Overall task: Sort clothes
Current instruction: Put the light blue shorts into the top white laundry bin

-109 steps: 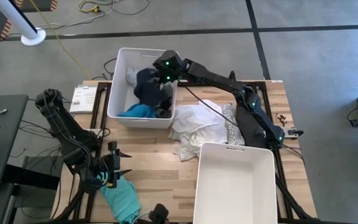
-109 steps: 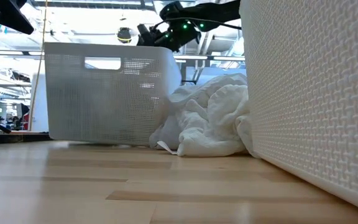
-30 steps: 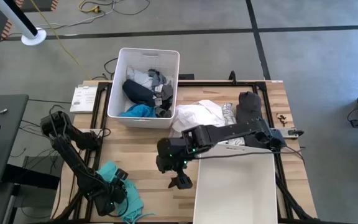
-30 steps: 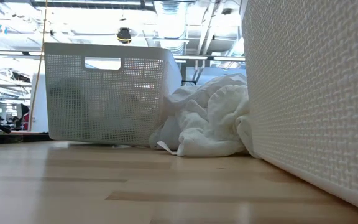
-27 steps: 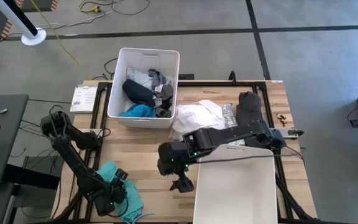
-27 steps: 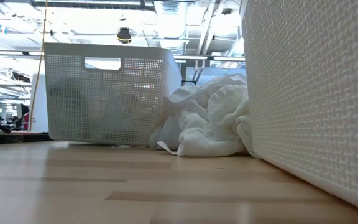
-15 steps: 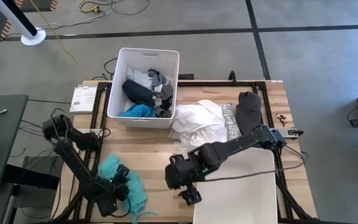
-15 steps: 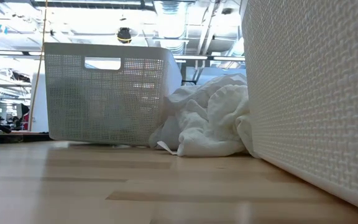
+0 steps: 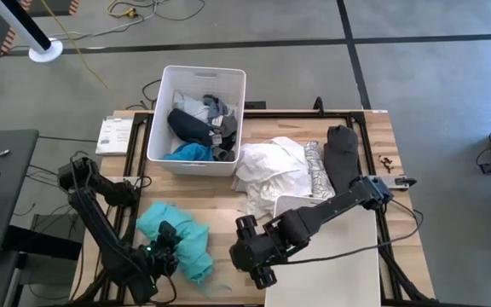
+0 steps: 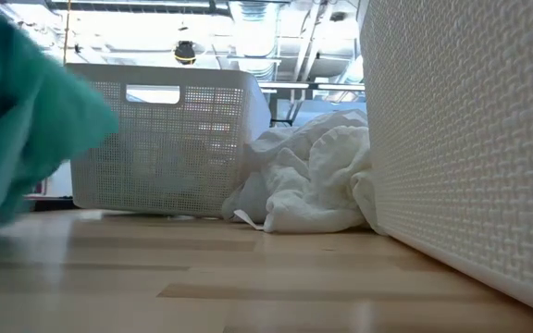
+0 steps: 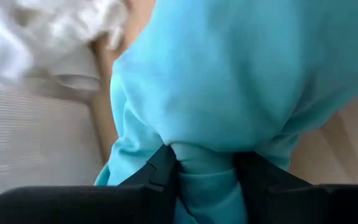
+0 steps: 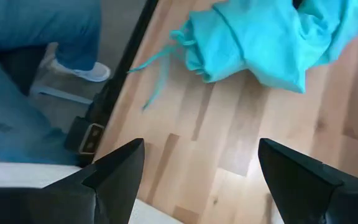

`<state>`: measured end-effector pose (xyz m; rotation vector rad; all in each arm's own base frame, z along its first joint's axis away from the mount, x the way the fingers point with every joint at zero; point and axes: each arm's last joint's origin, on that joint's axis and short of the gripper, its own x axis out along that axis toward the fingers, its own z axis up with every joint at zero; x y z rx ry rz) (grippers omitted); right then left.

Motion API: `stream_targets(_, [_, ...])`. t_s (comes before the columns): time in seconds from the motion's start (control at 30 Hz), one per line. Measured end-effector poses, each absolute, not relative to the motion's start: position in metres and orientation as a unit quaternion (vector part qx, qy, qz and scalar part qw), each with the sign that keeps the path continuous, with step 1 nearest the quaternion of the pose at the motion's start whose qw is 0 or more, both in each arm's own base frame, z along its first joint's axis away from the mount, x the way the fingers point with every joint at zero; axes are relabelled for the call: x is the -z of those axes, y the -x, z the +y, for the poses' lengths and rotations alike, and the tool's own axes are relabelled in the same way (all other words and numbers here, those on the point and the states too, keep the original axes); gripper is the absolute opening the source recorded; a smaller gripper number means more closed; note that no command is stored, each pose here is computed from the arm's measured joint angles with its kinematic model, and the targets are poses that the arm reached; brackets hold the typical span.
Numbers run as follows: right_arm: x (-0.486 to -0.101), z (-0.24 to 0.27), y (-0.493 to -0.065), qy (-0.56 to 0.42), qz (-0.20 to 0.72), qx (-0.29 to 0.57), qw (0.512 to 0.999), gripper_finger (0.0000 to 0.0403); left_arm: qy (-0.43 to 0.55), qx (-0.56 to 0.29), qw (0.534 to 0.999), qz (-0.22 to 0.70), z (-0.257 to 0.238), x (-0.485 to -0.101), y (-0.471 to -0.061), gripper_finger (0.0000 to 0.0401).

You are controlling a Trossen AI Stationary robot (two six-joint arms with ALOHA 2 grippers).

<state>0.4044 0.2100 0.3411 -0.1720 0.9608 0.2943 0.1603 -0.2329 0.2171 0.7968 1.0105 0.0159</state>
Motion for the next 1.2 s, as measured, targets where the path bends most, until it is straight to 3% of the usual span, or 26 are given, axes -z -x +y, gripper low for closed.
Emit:
stream_targets(0.7, [-0.343, 0.214, -0.398, 0.229, 0.418, 0.009, 0.879, 0.0328, -0.391, -0.079, 0.876, 0.271, -0.221, -0.305, -0.136, 0.0089])
stream_targets(0.93, [-0.346, 0.207, -0.400, 0.269, 0.391, 0.087, 0.876, 0.0328, -0.416, -0.059, 0.875, 0.241, -0.218, -0.319, -0.129, 0.0089])
stream_targets(1.2, [-0.356, 0.206, -0.416, 0.293, 0.330, 0.079, 0.894, 0.0328, -0.445, -0.031, 0.868, 0.218, -0.222, -0.330, -0.131, 0.0089])
